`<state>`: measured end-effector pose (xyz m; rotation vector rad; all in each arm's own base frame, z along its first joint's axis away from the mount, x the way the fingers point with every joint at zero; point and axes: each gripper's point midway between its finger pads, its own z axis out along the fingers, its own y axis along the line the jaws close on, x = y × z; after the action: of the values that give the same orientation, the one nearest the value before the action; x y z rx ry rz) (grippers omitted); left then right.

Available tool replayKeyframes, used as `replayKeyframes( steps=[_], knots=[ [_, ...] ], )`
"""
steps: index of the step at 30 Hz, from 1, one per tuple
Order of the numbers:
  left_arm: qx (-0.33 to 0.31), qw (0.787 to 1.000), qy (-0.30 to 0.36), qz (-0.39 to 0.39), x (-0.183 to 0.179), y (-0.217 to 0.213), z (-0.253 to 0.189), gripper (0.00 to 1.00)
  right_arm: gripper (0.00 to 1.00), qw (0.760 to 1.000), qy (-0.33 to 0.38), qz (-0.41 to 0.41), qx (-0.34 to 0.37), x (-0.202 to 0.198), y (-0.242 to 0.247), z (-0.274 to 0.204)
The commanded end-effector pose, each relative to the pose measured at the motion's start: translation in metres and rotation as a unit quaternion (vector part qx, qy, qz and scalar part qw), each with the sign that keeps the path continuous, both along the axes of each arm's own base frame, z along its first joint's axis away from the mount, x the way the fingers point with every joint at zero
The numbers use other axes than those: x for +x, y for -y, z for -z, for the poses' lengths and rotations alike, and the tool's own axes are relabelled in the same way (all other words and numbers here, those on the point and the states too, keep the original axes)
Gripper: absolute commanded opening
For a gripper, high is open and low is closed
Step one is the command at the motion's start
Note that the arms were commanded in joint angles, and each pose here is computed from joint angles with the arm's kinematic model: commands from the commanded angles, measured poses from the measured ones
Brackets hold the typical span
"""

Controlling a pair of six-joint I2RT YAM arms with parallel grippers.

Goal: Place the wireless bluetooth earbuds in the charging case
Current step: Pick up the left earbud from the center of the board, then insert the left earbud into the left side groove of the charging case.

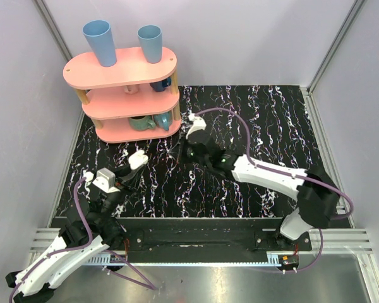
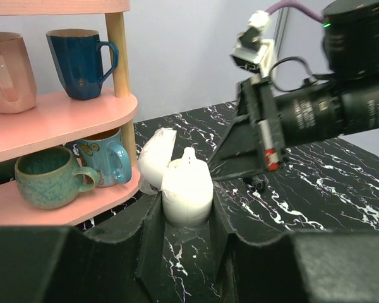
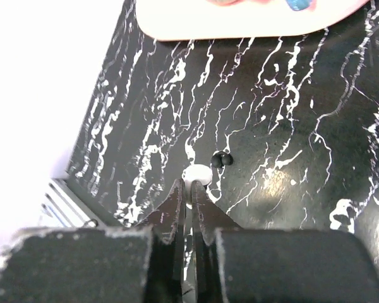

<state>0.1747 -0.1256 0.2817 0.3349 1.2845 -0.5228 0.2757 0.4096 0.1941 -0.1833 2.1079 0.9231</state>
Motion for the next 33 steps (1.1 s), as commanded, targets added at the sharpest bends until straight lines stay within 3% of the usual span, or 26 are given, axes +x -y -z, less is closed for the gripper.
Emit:
replayKeyframes(
  steps=[1,5,9,20,33],
  knots=[
    [-0.062,0.996,0.071,0.003,-0.018,-0.019,-0.042,0.00,0.00,0.989,-0.038,0.104,0.094,0.003,0.029,-0.039],
    [-0.075,0.993,0.087,0.005,-0.013,-0.012,-0.045,0.00,0.00,0.979,-0.048,0.118,0.156,-0.005,0.039,-0.076],
    [-0.071,0.993,0.095,-0.001,-0.002,0.000,-0.032,0.00,0.00,0.978,-0.077,0.125,0.148,-0.014,0.049,-0.088],
    [-0.064,0.981,0.180,-0.046,0.012,0.002,-0.024,0.00,0.00,0.954,-0.146,0.146,0.215,-0.030,0.058,-0.149],
    [-0.048,0.975,0.212,-0.055,0.019,0.012,-0.025,0.00,0.00,0.953,-0.189,0.124,0.201,-0.061,0.019,-0.153]
  ],
)
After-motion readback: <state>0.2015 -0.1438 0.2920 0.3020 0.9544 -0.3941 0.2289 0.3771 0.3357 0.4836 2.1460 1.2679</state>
